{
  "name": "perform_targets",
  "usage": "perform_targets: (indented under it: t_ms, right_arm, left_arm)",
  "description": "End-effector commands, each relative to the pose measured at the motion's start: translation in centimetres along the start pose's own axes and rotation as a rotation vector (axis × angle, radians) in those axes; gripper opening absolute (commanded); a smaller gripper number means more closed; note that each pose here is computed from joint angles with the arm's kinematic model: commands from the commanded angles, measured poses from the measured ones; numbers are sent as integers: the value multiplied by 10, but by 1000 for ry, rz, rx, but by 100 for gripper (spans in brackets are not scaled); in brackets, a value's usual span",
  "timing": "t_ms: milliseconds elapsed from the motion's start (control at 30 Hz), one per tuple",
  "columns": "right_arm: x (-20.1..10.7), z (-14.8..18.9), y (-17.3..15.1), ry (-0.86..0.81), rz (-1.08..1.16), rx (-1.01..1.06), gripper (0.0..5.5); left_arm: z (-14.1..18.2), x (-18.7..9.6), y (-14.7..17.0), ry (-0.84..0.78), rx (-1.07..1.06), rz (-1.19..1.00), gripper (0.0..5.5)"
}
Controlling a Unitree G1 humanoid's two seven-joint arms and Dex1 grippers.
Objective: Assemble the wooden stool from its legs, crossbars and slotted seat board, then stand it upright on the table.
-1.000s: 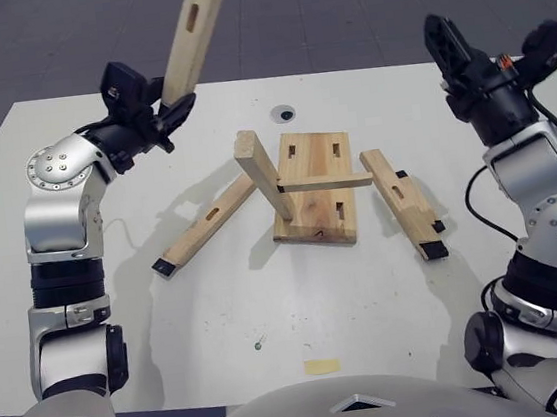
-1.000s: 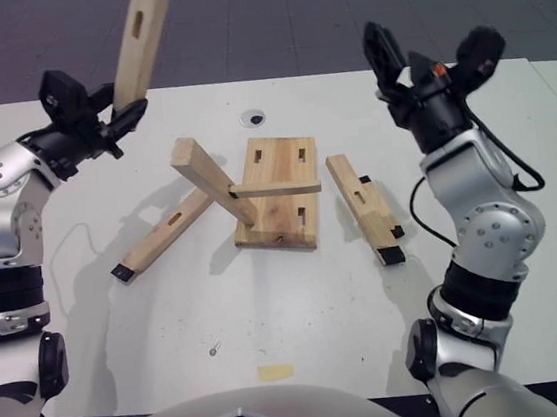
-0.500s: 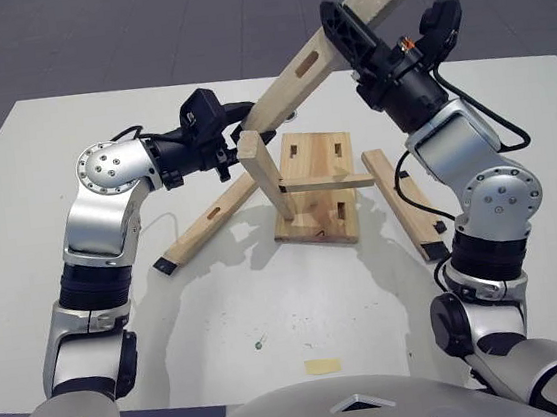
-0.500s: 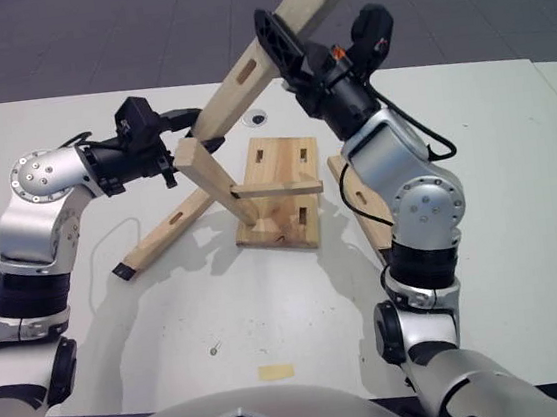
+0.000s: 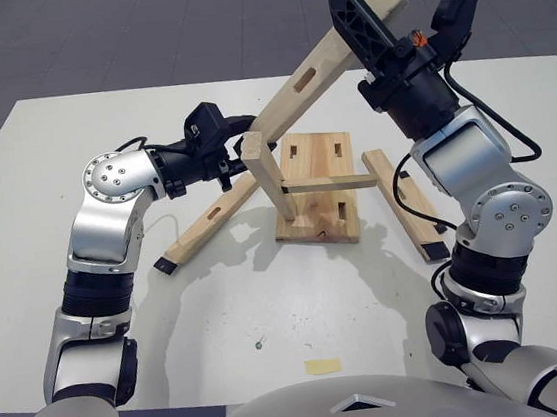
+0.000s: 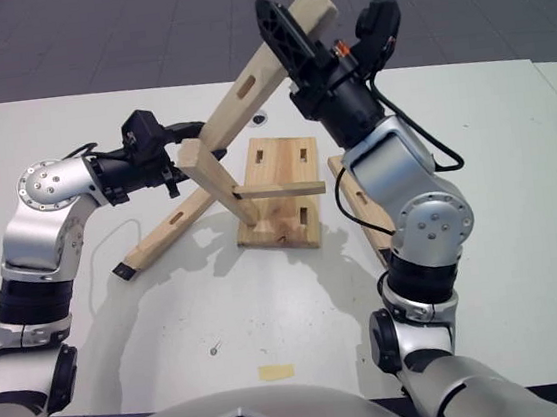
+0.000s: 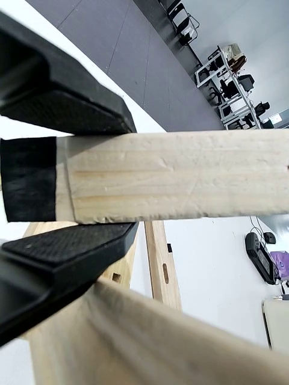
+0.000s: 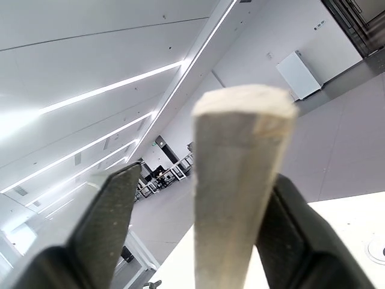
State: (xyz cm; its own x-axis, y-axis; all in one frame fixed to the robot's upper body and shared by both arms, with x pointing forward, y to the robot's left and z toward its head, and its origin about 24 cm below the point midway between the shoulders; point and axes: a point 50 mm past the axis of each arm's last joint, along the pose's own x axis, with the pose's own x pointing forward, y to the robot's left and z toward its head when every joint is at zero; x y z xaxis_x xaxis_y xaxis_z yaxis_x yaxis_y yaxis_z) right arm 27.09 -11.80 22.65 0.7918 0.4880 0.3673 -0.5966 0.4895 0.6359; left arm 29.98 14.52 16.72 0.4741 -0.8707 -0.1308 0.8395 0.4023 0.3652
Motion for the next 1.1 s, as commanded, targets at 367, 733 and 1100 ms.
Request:
perform_targets:
  t_ms: [367, 733, 1100]
  right_arm:
    - [-2, -6, -9, -9, -120, 18, 103]
    - [-7, 17, -26, -181, -240, -5, 100]
    - [-64, 78, -67, -316, -470, -272, 100]
  left_arm:
    - [5, 1, -2, -8, 1, -20, 204]
    - [-6, -23, 34, 1, -102, 169, 328]
    - [24, -77, 34, -197, -572, -104, 522]
